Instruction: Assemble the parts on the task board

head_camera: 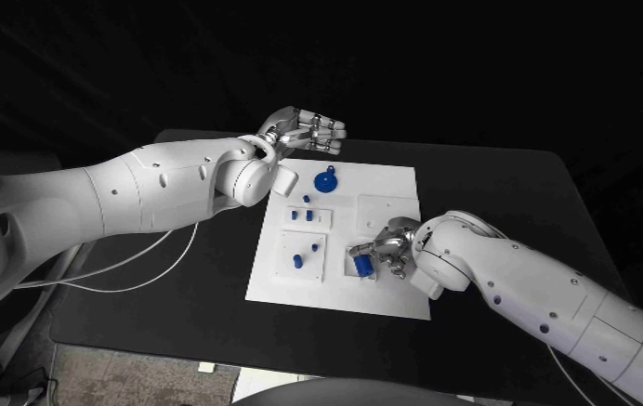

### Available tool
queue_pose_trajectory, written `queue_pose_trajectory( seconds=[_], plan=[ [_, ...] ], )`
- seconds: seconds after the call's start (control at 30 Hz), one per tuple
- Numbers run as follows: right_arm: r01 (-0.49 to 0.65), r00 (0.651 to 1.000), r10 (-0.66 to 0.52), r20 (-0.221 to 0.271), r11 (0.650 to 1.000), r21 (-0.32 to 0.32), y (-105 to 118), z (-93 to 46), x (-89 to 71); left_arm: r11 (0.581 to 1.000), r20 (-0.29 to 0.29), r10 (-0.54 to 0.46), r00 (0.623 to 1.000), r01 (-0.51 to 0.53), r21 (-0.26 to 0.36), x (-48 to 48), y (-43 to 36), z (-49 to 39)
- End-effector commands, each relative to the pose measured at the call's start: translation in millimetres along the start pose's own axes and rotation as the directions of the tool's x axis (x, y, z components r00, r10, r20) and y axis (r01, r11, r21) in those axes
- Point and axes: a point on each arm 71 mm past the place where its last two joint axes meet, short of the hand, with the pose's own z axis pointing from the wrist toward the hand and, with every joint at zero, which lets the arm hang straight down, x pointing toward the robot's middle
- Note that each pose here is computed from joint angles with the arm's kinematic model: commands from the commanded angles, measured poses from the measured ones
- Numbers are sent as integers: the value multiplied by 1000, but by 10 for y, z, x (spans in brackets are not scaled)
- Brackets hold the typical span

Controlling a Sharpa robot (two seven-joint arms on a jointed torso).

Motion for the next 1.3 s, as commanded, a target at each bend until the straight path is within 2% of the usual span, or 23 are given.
queue_pose_trajectory(
  seconds=[0.03, 0.83, 1.3],
  plan=[
    [33, 999, -33, -37, 999, 18, -21, 36, 79, 1000, -21, -4, 1000, 4, 5, 26, -21, 11],
    [146, 988, -144, -52, 989, 27, -17, 80, 188, 1000, -31, -3, 1000, 3, 0, 34, -33, 19],
    [156, 987, -155, -29, 988, 13, -5, 85, 187, 1000, -37, -1, 999, 0, -4, 38, -31, 19]
  ],
)
